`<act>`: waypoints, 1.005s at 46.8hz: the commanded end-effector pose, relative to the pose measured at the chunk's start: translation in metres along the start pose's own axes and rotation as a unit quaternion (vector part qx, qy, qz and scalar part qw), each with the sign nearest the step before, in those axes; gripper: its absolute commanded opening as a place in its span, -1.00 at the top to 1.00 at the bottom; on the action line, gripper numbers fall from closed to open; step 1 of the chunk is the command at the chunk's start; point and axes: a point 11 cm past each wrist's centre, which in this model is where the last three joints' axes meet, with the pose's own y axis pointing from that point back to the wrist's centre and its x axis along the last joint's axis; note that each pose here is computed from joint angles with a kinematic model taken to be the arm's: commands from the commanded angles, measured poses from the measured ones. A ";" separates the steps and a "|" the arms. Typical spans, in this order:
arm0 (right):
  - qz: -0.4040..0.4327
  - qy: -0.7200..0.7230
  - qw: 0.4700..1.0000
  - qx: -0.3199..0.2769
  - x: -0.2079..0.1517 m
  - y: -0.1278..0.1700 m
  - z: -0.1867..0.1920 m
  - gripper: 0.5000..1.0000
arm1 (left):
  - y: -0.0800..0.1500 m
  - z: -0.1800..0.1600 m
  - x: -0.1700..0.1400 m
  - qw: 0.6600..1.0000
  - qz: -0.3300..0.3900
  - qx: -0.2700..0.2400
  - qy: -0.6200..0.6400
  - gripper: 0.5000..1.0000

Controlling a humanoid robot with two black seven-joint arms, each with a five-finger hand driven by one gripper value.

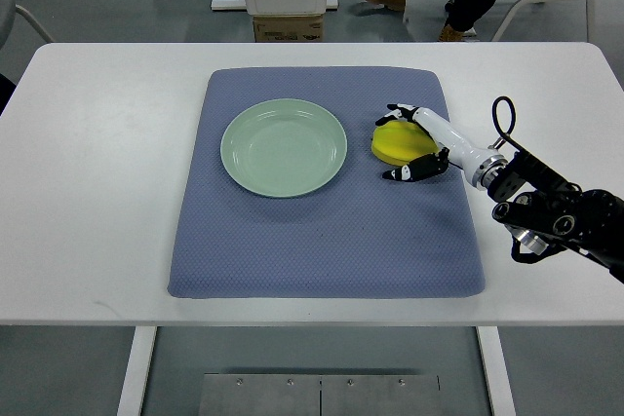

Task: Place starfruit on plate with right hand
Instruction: 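Close the right hand fingers around the yellow starfruit, then lift the starfruit and carry it over the green plate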

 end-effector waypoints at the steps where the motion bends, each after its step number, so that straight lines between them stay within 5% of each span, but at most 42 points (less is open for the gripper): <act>1: -0.004 0.008 1.000 -0.001 -0.002 -0.001 0.001 -0.35 | 0.000 0.000 0.000 1.000 0.000 0.000 0.000 -1.00; 3: -0.004 0.009 1.000 -0.001 -0.002 -0.001 0.001 -0.12 | 0.000 0.000 0.000 1.000 0.000 0.000 0.000 -1.00; 6: 0.002 0.008 1.000 -0.002 0.002 -0.003 0.001 0.51 | 0.000 0.000 0.000 1.000 0.000 0.000 0.000 -1.00; 10: 0.010 -0.004 1.000 -0.009 0.004 -0.003 0.002 1.00 | 0.000 0.000 0.000 1.000 0.000 0.000 0.000 -1.00; 35: 0.002 -0.076 0.997 -0.019 0.011 -0.010 -0.010 1.00 | 0.000 0.000 0.000 1.000 0.000 0.000 0.000 -1.00; 47: 0.021 -0.099 0.995 0.026 0.039 -0.024 -0.045 1.00 | 0.000 0.000 0.000 1.000 0.000 0.000 -0.001 -1.00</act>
